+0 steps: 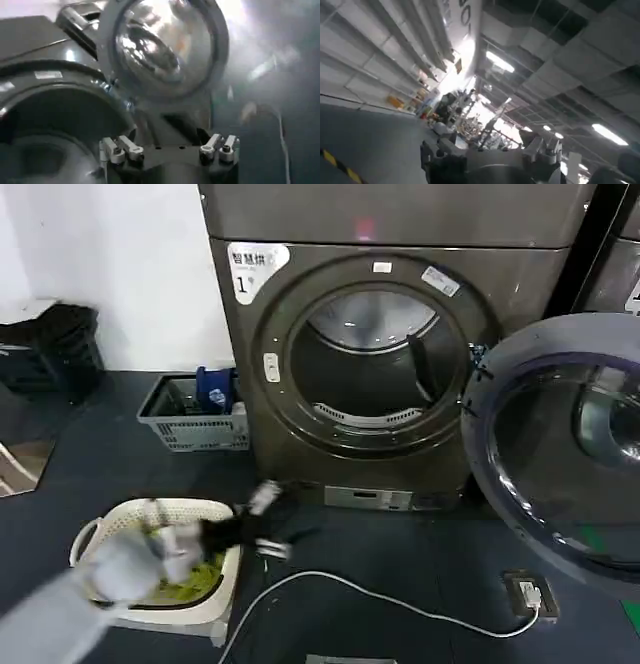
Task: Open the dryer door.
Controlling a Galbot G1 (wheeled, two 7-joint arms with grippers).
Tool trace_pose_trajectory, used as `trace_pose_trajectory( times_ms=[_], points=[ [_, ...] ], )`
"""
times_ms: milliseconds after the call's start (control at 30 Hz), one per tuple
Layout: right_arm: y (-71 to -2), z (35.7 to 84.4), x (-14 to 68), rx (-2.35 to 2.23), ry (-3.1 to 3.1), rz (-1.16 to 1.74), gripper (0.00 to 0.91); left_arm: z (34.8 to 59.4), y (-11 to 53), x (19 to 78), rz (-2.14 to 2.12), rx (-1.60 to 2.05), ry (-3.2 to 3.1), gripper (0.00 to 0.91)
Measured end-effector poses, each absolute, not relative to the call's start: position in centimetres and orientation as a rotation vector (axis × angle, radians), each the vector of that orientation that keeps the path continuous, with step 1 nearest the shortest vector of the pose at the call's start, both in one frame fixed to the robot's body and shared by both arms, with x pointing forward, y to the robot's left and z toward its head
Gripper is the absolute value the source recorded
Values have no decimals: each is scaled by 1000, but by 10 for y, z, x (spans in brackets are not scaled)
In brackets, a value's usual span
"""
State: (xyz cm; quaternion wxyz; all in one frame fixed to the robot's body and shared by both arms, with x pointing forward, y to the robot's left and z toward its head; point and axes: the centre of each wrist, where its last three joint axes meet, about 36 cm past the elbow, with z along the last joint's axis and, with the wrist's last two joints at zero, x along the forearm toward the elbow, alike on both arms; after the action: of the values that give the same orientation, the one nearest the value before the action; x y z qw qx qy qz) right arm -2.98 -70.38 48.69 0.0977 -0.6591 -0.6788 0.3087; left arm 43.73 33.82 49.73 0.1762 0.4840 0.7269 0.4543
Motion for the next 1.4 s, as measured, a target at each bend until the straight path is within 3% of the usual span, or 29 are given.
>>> trace_pose_trajectory(
  times_ms=[300, 600, 1400],
  points=[
    [-697, 475, -15, -1956, -2154, 786, 907, 534, 447, 458, 2062, 1435, 1296, 907],
    [-689, 467, -16, -2018, -2223, 654, 907, 537, 478, 449, 2602, 1422, 647, 907],
    [-686, 450, -44, -2047, -2095, 651, 907, 516, 465, 446, 2689, 1472, 343, 907]
  ],
)
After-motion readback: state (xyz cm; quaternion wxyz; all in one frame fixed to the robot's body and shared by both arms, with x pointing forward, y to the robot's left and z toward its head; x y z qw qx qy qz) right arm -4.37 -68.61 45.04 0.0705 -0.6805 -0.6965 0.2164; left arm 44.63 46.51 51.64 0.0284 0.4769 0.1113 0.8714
